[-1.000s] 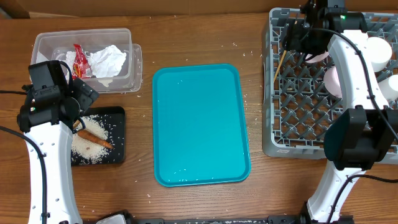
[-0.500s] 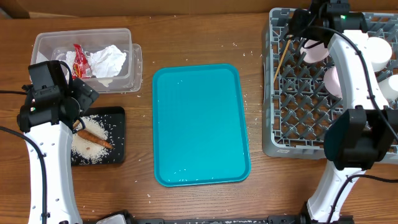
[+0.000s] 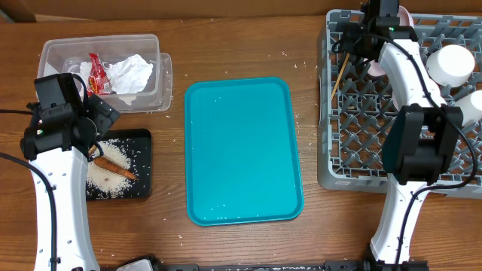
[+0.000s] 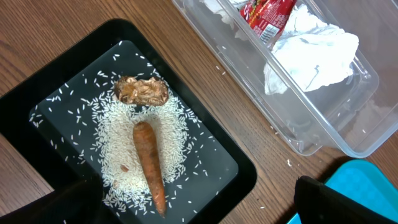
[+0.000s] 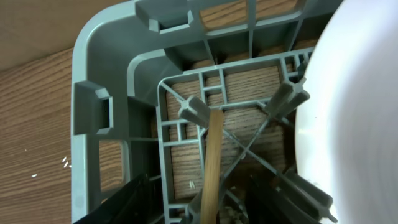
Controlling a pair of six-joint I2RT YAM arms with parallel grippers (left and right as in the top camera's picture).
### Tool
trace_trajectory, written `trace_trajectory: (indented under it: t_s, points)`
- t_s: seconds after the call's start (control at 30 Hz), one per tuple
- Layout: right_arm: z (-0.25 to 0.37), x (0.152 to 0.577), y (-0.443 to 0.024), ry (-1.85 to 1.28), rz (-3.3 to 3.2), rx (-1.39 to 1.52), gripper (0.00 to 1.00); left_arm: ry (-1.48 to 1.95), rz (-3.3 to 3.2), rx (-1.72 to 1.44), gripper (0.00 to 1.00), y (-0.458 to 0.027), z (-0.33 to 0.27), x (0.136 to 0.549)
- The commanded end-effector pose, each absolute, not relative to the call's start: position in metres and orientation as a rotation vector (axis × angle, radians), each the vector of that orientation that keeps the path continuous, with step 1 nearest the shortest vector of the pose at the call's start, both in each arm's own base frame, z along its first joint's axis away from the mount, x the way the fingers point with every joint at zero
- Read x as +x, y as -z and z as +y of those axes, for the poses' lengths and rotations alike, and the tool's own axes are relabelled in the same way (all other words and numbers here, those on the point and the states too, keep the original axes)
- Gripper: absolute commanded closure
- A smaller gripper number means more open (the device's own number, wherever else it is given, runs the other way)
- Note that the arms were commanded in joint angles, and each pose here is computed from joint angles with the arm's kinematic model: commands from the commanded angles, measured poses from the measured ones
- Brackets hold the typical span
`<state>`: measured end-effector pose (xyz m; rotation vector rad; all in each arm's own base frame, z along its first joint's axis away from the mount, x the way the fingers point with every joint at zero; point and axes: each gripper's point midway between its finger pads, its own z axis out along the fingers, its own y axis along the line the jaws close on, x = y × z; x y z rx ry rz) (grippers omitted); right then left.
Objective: Sort waste into correct bins and load items into the dishwasher
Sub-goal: 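Carry the stick to the dish rack and insert it upright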
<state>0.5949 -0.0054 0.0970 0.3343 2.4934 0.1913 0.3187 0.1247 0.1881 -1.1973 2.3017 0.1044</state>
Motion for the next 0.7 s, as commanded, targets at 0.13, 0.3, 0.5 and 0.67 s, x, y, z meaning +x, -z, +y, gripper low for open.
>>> trace_trajectory:
  t_s: [0.13, 0.3, 0.5, 0.67]
  points:
    - [-0.008, 0.601, -0.102, -0.186, 2.461, 0.359, 0.7, -0.119, 2.276, -1.208, 0.0, -0.194, 0.128, 0.319]
    - [-0.008, 0.6, -0.106, -0.187, 2.461, 0.359, 0.82, -0.119, 2.276, -1.208, 0.0, -0.194, 0.128, 0.319]
    - [0.003, 0.6, -0.121, -0.27, 2.463, 0.33, 0.85, -0.119, 2.276, -1.208, 0.0, -0.194, 0.128, 0.319]
    - [0.011, 0.599, -0.122, -0.324, 2.471, 0.313, 0.85, -0.118, 2.276, -1.208, 0.0, -0.194, 0.128, 0.319]
